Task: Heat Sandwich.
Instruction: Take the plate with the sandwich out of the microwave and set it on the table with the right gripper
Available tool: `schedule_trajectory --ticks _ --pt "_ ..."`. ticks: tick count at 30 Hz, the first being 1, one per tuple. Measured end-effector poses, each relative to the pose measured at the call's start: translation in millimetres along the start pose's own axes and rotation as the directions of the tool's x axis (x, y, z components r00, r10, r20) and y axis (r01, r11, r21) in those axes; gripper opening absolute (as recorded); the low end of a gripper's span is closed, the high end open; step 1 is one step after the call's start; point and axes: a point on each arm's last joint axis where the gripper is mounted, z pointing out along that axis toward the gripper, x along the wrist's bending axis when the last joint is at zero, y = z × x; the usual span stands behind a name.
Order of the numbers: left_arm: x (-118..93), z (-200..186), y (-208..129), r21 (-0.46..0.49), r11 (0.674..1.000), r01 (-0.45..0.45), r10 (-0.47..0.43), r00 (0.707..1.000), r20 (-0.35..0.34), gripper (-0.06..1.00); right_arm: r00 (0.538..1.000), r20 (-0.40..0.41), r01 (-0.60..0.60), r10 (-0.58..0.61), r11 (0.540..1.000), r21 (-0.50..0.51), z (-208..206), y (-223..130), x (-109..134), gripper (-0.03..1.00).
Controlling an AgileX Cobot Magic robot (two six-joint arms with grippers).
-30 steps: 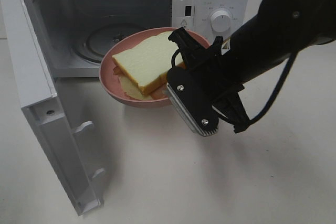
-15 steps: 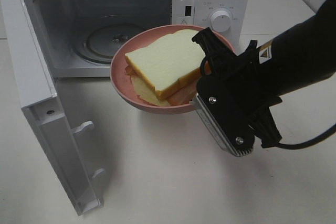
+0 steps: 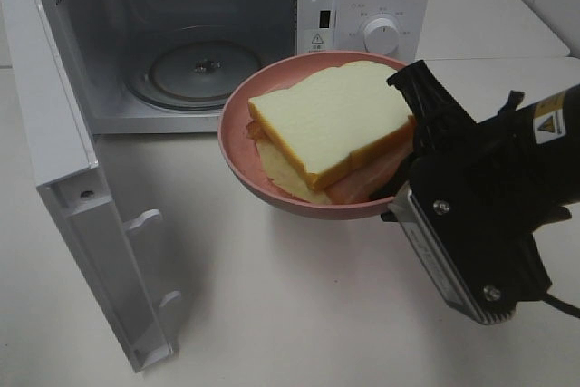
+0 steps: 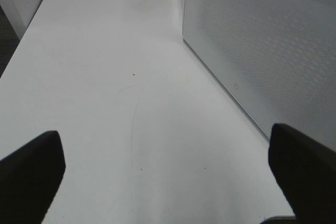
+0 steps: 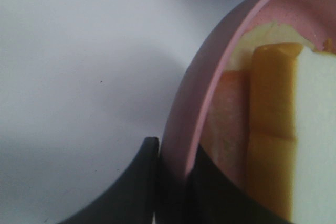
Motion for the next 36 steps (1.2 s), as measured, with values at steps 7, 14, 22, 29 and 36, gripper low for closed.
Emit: schedule_trajectory --ticks 7,14,22,29,36 --pt "0 0 0 0.000 1.000 0.000 0.000 1.000 0.000 0.98 1.000 -0.003 -0.014 0.014 1.000 0.000 -15 1 12 0.13" --pt "0 0 0 0.000 1.000 0.000 0.000 1.000 0.000 0.98 0.999 -0.027 -0.022 0.022 1.000 0.016 -32 1 33 0.13" --pt "0 0 0 0.000 1.000 0.000 0.000 1.000 0.000 0.98 0.999 -0.021 -0.043 0.044 0.998 0.051 -47 -2 49 0.13" --pt "0 0 0 0.000 1.000 0.000 0.000 1.000 0.000 0.98 0.995 0.004 -0.096 0.096 0.991 0.091 -63 -4 57 0.13" --pt "0 0 0 0.000 1.000 0.000 0.000 1.000 0.000 0.98 0.983 0.043 -0.182 0.177 0.967 0.181 -72 -12 60 0.13"
